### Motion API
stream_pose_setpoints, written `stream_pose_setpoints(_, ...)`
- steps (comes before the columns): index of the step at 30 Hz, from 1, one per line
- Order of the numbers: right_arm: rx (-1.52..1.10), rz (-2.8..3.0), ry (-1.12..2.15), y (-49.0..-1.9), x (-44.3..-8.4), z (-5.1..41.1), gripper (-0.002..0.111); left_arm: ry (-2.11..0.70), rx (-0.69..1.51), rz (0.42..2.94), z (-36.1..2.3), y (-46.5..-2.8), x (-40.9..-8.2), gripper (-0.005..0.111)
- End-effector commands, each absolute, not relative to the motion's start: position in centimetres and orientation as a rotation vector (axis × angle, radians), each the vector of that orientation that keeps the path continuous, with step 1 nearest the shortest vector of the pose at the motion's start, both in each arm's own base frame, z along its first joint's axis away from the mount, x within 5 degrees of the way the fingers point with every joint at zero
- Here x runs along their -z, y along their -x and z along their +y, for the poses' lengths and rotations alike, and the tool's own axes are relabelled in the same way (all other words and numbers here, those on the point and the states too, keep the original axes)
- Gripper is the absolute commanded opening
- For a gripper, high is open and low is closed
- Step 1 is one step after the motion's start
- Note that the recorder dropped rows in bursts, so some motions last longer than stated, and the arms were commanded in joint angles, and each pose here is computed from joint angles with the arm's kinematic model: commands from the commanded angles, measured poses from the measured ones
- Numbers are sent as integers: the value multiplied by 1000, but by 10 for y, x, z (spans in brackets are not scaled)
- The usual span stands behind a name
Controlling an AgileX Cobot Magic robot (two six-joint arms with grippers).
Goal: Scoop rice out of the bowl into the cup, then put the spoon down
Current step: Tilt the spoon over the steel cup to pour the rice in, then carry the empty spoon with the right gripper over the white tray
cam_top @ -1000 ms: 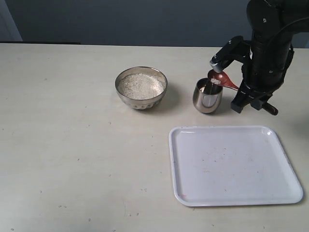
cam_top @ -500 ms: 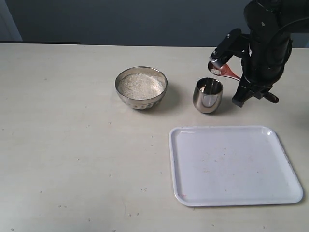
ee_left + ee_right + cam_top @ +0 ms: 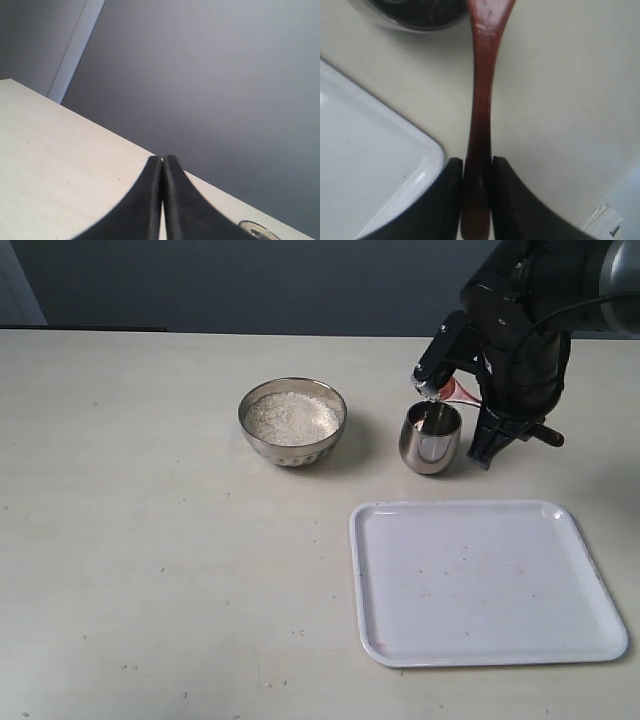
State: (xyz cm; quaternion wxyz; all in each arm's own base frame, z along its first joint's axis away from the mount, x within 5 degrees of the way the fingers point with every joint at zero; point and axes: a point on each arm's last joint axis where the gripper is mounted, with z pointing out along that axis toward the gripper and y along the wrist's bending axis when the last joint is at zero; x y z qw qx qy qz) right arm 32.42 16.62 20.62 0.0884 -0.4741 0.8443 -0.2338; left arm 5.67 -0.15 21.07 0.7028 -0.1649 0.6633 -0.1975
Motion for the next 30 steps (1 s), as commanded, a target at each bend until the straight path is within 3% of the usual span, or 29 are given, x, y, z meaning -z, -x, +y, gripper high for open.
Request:
stream_pose_setpoints(1,750,2481,1413,-327,-208,164,-1,360,437,1463,-2,-56,-213,0)
stream_pose_setpoints(18,868,2485,1391,-320,-192,152,-1,360,437,1463,-2,-56,-213,0)
stream_pose_setpoints(30,945,2357,1428,-312,-196,174,-1,360,437,1463,-2,-56,-213,0)
